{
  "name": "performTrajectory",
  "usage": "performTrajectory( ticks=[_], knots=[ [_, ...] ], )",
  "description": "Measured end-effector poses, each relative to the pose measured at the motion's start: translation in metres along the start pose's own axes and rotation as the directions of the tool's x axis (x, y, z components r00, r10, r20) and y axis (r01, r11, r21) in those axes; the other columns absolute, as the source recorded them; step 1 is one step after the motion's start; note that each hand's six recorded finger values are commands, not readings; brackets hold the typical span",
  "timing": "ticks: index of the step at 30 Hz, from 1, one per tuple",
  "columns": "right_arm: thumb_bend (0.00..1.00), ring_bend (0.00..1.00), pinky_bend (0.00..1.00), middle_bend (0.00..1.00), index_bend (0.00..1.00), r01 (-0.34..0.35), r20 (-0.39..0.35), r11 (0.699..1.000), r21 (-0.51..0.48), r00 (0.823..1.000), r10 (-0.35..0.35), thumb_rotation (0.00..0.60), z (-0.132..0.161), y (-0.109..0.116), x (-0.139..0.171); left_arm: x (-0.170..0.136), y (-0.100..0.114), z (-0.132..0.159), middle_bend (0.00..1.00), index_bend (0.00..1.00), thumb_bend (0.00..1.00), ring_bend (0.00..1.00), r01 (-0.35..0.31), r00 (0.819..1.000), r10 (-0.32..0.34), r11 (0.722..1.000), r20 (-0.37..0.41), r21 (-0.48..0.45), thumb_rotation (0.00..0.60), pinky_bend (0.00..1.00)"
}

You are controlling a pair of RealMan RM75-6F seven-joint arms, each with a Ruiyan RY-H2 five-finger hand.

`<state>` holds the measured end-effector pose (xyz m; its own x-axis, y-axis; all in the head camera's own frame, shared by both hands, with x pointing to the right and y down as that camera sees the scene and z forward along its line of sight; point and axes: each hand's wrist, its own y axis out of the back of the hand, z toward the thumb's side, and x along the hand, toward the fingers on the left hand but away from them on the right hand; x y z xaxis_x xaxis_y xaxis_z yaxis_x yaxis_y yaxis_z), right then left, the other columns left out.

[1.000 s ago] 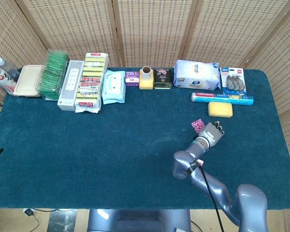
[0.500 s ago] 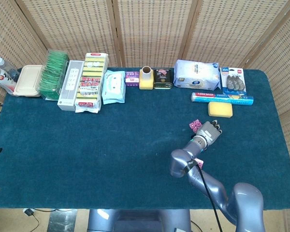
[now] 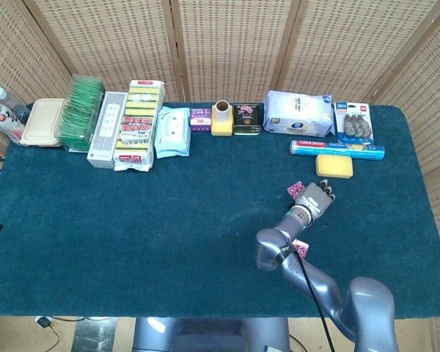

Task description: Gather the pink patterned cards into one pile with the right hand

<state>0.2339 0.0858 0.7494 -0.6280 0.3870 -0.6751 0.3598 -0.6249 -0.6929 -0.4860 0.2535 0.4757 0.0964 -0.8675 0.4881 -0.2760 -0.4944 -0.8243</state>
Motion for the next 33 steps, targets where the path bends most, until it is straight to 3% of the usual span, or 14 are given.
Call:
performTrajectory(
  ticks=[23, 33],
  knots=[
    [0.36, 0.0, 0.1, 0.0, 0.35, 0.019, -0.008, 0.999, 0.048, 1.0, -0.019, 0.587, 0.002, -0.006, -0.001, 0.001, -0.001, 0.0, 0.0, 0.0, 0.07, 0.0, 0.004, 1.0, -0.004, 1.0, -0.003, -0.001, 0.6, 0.04],
    [0.36, 0.0, 0.1, 0.0, 0.35, 0.029, -0.081, 0.996, 0.079, 0.996, -0.022, 0.594, 0.012, -0.005, 0.012, 0.002, -0.003, 0.001, 0.0, 0.0, 0.07, 0.0, 0.011, 1.0, -0.011, 1.0, -0.001, 0.008, 0.6, 0.04]
  ],
)
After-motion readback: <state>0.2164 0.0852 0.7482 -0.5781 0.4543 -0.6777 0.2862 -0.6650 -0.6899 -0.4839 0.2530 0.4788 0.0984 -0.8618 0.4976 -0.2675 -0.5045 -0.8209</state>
